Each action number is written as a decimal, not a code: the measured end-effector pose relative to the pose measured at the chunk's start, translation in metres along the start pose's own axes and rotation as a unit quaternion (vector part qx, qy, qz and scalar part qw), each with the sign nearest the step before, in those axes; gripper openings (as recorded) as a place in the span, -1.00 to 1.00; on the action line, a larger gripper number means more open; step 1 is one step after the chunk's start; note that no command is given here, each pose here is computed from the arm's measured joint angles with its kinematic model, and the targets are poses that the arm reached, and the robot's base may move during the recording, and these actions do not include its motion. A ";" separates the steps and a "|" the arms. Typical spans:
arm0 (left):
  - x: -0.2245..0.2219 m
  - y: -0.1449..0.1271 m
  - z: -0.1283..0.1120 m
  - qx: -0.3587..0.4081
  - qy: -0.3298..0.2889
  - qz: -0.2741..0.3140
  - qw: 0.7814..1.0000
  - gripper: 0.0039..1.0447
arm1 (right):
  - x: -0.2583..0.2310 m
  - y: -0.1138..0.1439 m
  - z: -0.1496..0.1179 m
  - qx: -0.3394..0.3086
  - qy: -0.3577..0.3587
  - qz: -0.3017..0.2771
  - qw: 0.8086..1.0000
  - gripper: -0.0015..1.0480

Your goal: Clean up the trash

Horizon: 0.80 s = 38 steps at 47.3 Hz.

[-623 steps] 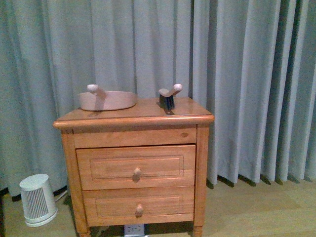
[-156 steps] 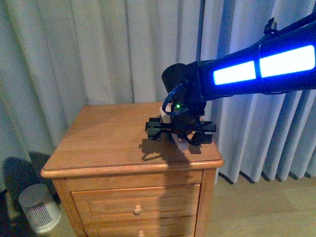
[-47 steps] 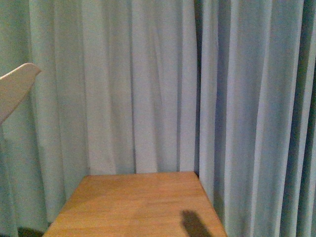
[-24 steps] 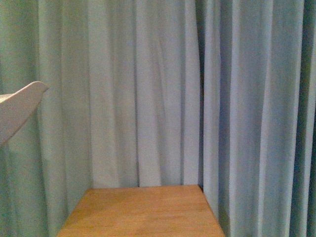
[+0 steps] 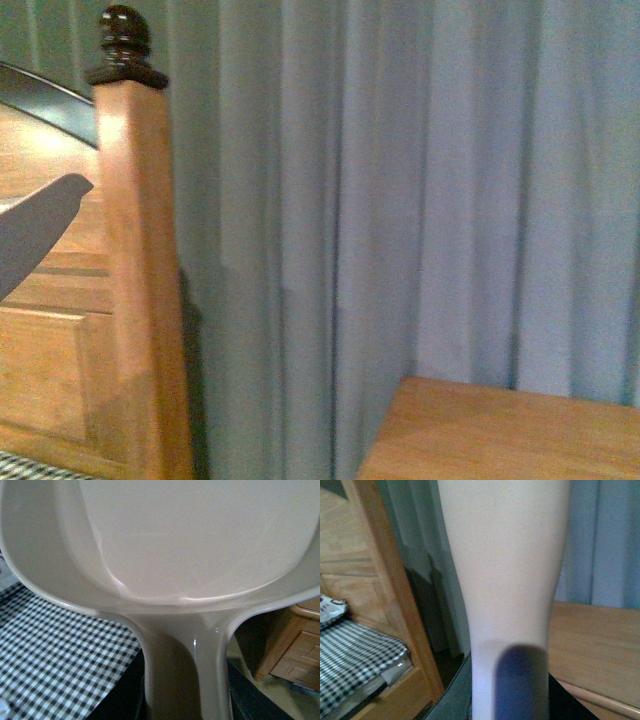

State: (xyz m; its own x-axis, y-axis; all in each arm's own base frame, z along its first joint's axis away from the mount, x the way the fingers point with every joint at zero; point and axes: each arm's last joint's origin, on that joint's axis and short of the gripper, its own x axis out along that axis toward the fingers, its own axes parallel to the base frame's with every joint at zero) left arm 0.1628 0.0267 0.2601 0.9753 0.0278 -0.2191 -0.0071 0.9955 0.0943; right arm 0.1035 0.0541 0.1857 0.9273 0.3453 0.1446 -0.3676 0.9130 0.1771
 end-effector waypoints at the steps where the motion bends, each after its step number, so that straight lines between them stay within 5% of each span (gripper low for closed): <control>1: 0.000 0.000 0.000 0.000 0.000 -0.001 1.000 -0.52 | 0.000 0.000 0.000 0.000 0.000 0.000 1.000 -0.67; 38: 0.000 0.000 0.000 0.000 0.000 0.000 1.000 -0.52 | 0.000 0.000 0.000 0.000 0.000 -0.001 1.000 -0.67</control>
State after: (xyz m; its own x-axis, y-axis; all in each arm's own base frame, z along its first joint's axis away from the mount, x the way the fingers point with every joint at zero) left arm 0.1625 0.0266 0.2599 0.9755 0.0274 -0.2184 -0.0069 0.9955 0.0944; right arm 0.1035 0.0539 0.1852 0.9279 0.3439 0.1442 -0.3661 0.9136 0.1768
